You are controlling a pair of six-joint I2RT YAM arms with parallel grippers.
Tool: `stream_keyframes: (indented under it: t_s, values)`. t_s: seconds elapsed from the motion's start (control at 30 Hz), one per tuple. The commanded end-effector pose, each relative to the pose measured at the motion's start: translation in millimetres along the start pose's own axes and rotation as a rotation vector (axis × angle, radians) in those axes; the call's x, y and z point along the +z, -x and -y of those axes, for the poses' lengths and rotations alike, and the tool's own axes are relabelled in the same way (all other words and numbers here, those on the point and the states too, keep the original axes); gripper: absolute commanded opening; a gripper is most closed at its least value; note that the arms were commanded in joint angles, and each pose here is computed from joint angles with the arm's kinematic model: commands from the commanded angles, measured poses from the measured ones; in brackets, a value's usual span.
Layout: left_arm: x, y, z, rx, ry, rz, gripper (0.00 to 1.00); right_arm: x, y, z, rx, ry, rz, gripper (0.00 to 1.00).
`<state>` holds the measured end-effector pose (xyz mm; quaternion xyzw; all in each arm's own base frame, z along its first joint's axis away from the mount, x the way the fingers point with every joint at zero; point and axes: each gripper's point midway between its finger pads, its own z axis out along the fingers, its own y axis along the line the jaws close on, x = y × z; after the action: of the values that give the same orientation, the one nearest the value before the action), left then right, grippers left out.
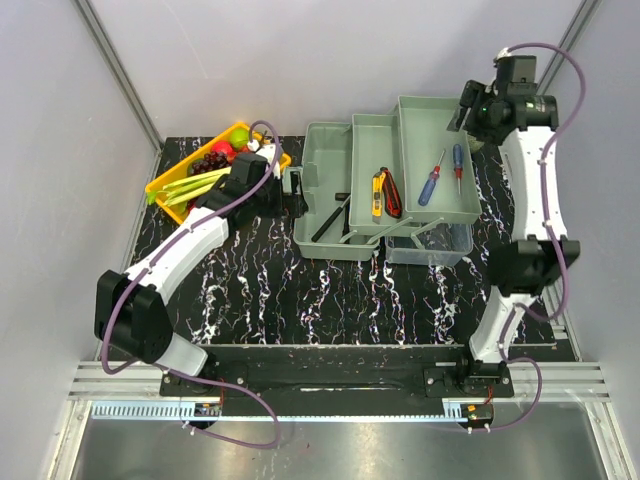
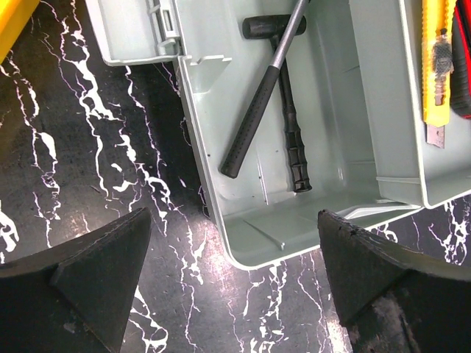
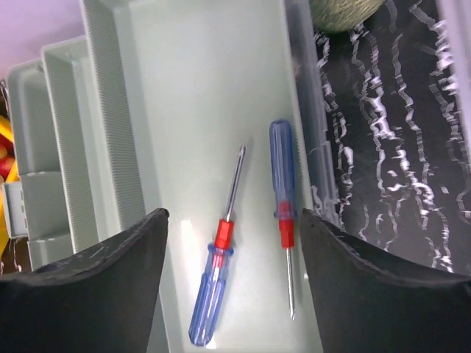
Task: Pack the tool kit
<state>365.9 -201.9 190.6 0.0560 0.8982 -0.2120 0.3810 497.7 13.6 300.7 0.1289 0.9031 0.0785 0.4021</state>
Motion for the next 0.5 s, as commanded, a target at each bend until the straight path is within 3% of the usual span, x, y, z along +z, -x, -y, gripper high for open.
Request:
stream_keyframes:
  t_s: [0.0, 0.1, 0.27, 0.47]
  values:
    - [-6, 30, -3, 0.038, 0.025, 0.078, 0.99, -73, 37, 8, 0.066, -0.055, 0.234, 0.80]
    - [-4, 27, -8, 0.049, 0.044, 0.070, 0.99, -79, 17, 33, 0.146, -0.074, 0.218, 0.85]
    - [-3, 31, -6, 0.027, 0.025, 0.075, 0.99, -89, -28, 89, 0.315, -0.027, 0.208, 0.82]
    - [0, 34, -1, 0.005, -0.017, 0.091, 0.99, -69, -88, 100, 0.291, 0.030, 0.118, 0.80]
